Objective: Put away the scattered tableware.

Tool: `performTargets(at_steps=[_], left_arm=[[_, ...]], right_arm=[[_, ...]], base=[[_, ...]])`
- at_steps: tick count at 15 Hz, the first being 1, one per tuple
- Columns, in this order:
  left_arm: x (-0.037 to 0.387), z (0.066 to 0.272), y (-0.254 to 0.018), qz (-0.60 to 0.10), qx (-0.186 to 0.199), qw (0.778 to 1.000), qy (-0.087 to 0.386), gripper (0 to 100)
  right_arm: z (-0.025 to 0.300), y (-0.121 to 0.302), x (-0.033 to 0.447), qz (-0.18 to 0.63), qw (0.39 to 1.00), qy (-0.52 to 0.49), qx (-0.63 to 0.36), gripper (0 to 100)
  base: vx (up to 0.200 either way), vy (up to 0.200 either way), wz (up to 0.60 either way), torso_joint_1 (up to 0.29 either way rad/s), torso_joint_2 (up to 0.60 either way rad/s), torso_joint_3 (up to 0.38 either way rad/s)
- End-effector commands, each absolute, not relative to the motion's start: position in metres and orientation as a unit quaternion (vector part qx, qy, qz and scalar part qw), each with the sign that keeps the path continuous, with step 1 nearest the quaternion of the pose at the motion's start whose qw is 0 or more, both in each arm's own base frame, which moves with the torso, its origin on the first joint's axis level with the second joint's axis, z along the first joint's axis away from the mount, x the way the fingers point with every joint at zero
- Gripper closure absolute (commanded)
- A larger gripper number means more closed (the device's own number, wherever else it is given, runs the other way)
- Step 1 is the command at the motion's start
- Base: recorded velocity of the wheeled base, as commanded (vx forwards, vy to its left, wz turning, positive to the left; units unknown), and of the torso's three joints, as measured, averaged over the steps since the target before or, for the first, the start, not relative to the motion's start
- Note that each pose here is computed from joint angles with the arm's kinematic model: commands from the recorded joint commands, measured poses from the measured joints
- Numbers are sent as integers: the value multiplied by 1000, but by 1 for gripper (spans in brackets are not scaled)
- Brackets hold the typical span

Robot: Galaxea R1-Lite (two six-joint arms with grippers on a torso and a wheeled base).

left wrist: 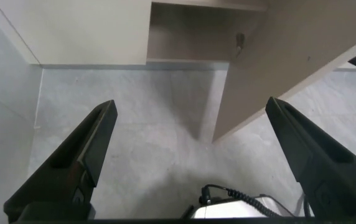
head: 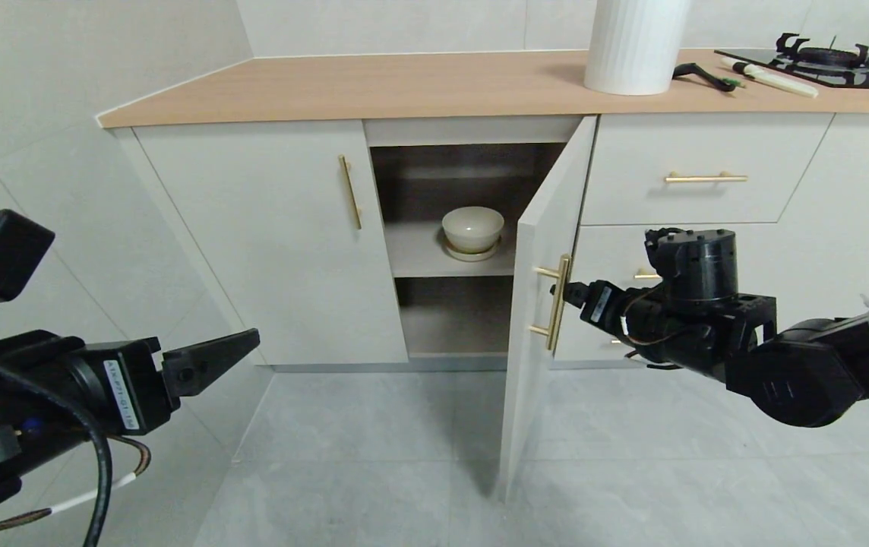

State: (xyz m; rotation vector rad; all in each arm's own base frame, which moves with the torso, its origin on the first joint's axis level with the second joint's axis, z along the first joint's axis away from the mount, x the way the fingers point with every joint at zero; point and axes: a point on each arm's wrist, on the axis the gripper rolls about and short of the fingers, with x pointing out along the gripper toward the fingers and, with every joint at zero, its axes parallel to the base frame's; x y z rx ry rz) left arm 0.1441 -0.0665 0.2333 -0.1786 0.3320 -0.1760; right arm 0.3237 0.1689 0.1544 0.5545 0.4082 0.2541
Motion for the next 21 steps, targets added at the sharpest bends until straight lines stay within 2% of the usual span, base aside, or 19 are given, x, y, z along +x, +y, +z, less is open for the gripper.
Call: performTargets(at_steps=[1,5,12,16,21], left_arm=[[145,233,-67,-87,-89,978,166,0],[145,233,-67,-87,-86,978,166,0],[148,231,-69,-88,-80,978,172,0],[148,226,-68,-87,-60,979,177,0],[147,227,-68,-88,-61,979,174,0]], right_arm=[[141,173,332,122,932,202,274,0],[126,185,340,123,929,191,292,0],[121,198,345,106,929,183,302,0],[124,199,353,79,934,161,309,0],[116,199,375,28,938,135,319,0]], base=[[200,0,0,-7,-2,7],[200,0,0,8,4,-1],[200,0,0,2,3,3],[0,0,0,0,0,0],[0,0,0,0,0,0]])
